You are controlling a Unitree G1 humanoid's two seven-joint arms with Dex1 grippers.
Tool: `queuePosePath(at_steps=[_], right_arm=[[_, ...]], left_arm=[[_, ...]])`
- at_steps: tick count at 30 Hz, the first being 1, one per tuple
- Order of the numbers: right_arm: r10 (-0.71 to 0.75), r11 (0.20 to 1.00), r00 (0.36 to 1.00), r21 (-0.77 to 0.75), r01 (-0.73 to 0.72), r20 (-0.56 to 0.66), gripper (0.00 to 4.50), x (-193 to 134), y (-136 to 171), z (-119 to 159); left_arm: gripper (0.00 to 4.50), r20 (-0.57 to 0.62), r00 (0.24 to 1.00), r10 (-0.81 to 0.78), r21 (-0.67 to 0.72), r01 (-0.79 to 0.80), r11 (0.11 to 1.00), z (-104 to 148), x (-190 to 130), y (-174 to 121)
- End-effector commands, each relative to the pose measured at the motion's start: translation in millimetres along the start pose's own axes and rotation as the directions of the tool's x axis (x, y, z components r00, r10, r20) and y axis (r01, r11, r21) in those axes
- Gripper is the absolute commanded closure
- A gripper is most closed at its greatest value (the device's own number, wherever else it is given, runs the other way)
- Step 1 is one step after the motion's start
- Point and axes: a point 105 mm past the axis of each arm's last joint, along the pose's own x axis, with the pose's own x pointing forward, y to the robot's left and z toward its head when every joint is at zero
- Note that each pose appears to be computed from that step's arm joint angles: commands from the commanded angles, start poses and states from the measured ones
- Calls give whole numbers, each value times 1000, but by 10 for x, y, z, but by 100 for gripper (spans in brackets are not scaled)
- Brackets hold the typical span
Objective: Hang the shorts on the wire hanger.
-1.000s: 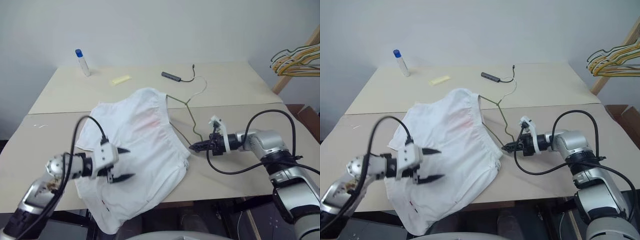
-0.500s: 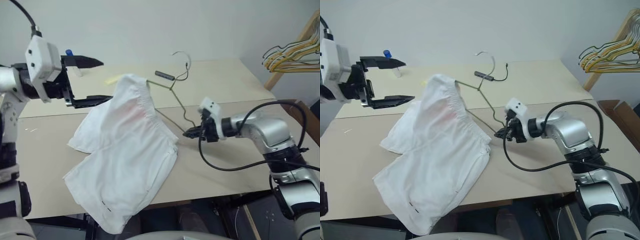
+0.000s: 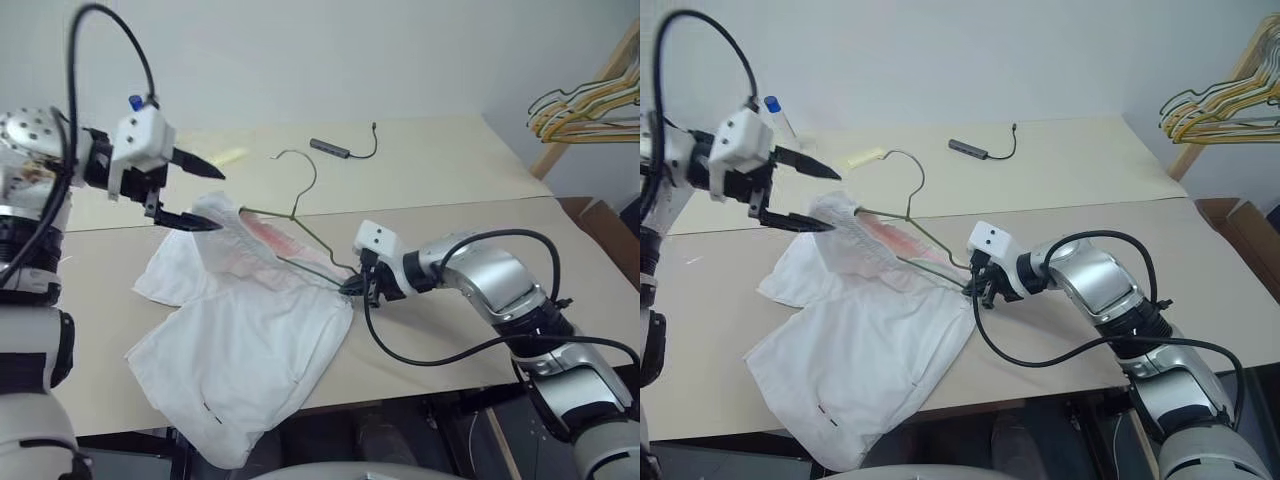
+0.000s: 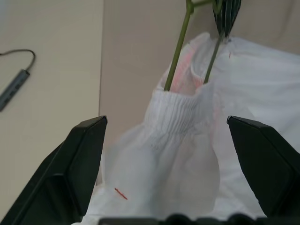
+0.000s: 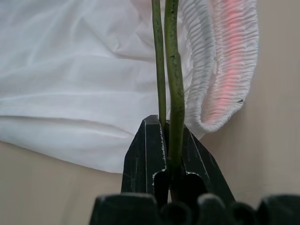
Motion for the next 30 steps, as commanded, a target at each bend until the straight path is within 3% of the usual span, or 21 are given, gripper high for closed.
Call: queuePosePath(at_steps=[1, 4, 15, 20, 24, 30], right_arm=[[-6, 997, 999, -80, 9, 33, 450, -38, 60, 170], [-3, 996, 999, -85, 6, 33, 450, -41, 89, 170], [-2, 995, 999, -95, 6, 43, 450, -44, 127, 170], [-5, 936, 986, -347, 62, 164, 450, -37, 171, 291], [-106, 935, 961, -303, 184, 256, 450, 10, 4, 348], [-169, 936, 944, -253, 244, 285, 259, -123, -138, 278]], left_arm=[[23, -15, 1000, -13, 44, 13, 999, 55, -32, 28], [91, -3, 1000, -18, 32, 18, 999, 49, 10, 52], [441, 2, 998, -61, 14, 61, 998, -1, 136, 28], [448, -12, 999, -43, 66, 44, 997, -37, 151, 39], [448, 8, 1000, -17, 84, 16, 996, -4, 93, 52], [450, 0, 1000, 26, 65, -26, 998, -79, -12, 50]])
